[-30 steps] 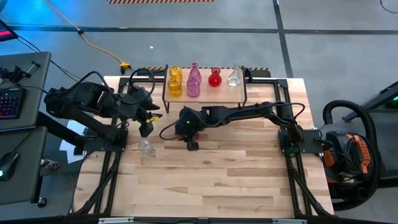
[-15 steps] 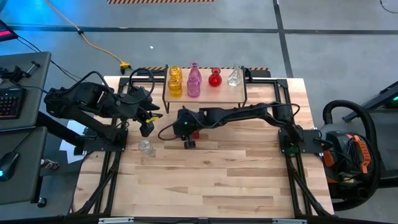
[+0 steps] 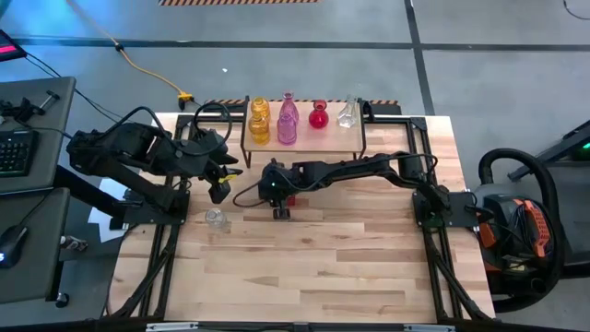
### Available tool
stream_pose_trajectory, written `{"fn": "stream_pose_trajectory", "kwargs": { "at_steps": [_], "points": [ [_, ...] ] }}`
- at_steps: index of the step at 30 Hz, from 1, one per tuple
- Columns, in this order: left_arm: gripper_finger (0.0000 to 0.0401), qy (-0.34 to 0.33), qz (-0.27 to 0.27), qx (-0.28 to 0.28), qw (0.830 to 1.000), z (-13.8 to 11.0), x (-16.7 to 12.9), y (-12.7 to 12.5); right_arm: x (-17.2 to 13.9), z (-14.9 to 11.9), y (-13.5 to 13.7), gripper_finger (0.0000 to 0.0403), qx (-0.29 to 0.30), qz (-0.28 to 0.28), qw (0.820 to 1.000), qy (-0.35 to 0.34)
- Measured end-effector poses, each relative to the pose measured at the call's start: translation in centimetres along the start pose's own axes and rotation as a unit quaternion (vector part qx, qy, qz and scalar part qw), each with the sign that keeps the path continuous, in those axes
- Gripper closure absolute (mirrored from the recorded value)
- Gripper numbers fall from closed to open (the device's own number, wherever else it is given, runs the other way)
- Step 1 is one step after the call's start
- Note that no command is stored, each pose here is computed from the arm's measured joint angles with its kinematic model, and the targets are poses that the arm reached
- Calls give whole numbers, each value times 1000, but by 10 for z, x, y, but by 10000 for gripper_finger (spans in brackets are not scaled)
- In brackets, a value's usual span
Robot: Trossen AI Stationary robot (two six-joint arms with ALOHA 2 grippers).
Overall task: Sort vases onto shelf
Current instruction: Put the red vase on the shelf
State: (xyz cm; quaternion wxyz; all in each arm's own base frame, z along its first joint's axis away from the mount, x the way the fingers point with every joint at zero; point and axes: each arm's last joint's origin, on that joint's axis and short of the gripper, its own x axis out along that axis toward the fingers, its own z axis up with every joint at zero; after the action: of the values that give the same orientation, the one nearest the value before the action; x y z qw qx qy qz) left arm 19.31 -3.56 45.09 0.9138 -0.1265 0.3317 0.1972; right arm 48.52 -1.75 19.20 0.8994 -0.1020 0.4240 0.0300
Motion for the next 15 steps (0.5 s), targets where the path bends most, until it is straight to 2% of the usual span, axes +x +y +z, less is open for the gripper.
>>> {"fn": "stream_pose_trajectory", "kwargs": {
  "at_steps": [6, 15],
  "points": [
    [256, 0, 0, 0, 1000, 0, 0, 0, 6, -13, -20, 269, 63, 10, 998, 27],
    [256, 0, 1, 1, 1000, 0, 0, 0, 10, -21, -13, 269, 65, 41, 995, 64]
  ]
}}
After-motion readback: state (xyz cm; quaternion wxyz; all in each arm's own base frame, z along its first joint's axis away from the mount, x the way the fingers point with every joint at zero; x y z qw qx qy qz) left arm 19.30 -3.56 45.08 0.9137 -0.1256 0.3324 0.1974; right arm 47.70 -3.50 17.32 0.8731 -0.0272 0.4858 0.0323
